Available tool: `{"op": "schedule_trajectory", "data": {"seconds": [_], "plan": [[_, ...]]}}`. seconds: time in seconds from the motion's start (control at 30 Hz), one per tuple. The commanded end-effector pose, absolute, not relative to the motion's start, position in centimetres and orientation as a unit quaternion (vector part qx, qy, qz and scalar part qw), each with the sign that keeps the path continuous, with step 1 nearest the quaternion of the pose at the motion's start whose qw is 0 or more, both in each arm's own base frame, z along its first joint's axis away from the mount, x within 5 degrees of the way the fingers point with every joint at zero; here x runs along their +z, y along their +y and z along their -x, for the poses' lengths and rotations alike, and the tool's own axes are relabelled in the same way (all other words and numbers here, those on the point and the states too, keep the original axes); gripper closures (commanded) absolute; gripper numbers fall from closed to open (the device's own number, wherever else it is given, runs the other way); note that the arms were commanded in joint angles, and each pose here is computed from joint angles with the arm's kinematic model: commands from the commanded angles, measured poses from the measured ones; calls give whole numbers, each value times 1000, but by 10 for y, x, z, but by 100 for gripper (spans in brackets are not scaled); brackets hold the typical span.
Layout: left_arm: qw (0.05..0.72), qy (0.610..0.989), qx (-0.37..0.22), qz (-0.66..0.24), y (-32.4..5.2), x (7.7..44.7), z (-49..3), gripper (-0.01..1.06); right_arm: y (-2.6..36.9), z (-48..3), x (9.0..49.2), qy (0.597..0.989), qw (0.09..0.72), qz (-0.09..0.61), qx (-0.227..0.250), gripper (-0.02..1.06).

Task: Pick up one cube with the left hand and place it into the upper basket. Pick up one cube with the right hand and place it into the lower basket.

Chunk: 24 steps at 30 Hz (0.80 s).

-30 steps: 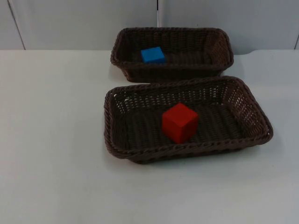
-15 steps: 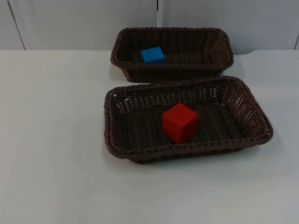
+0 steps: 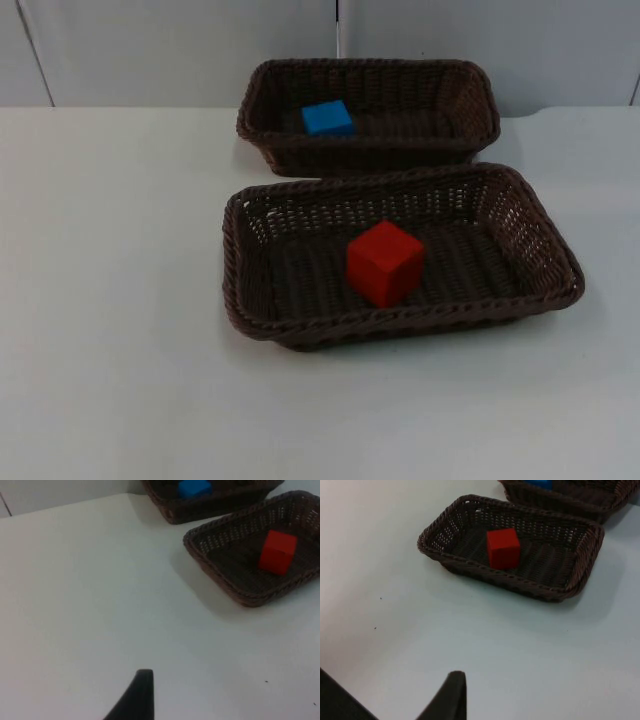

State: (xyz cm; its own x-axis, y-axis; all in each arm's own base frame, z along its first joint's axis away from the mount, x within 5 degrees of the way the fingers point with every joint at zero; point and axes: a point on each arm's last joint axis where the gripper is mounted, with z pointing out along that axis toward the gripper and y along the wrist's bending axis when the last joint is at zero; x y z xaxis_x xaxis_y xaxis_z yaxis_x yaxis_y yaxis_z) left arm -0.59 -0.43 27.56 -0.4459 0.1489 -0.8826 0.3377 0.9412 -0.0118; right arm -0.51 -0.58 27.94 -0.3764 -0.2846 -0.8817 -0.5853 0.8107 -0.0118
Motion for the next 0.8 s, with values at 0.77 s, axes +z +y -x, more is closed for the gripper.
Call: {"op": "schedule_trajectory", "data": {"seconds": [0.77], "plan": [[513,858,-18,-23,-5,274,5,3,-5,5,280,812,496,265,157,-1]]}}
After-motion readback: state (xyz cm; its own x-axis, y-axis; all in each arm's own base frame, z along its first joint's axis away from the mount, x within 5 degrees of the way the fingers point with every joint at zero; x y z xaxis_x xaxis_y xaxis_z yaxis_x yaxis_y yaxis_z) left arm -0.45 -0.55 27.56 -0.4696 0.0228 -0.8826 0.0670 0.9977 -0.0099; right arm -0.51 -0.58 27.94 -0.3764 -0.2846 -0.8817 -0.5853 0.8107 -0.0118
